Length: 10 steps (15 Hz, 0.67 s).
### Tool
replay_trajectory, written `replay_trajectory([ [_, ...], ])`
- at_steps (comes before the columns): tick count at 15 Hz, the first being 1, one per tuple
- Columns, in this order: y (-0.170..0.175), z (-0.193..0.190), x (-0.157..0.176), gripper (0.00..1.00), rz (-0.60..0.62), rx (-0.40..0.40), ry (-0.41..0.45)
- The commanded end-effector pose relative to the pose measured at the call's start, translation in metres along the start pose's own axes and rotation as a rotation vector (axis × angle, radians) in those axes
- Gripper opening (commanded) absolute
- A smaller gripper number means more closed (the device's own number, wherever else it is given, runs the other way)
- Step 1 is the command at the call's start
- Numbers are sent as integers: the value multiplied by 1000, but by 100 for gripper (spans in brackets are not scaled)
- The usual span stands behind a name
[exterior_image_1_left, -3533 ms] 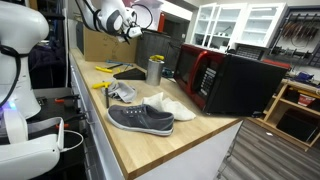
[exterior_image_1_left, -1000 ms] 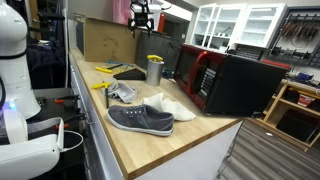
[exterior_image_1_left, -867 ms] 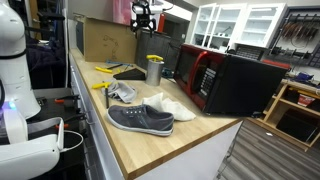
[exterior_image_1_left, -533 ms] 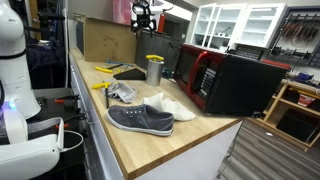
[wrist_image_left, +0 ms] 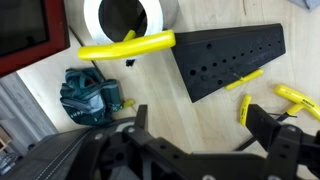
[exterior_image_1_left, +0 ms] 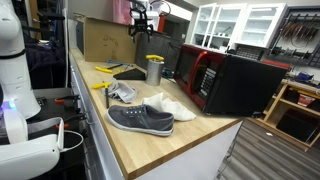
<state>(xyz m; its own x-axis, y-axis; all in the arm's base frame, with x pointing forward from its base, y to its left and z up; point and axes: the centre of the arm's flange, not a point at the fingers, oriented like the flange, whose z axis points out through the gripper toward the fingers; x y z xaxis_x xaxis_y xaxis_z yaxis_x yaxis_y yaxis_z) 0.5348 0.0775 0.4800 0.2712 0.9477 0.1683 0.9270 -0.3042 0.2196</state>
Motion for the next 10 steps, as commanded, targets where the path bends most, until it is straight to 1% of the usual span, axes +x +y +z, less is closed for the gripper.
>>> replay_trajectory([
  [1, 6, 2, -14, 100, 180, -56, -18],
  [5, 23, 7, -36, 100, 406, -106, -10],
  [7, 30, 20, -37, 100, 513, -116, -1],
  [10, 41, 43, -34, 100, 634, -118, 2],
])
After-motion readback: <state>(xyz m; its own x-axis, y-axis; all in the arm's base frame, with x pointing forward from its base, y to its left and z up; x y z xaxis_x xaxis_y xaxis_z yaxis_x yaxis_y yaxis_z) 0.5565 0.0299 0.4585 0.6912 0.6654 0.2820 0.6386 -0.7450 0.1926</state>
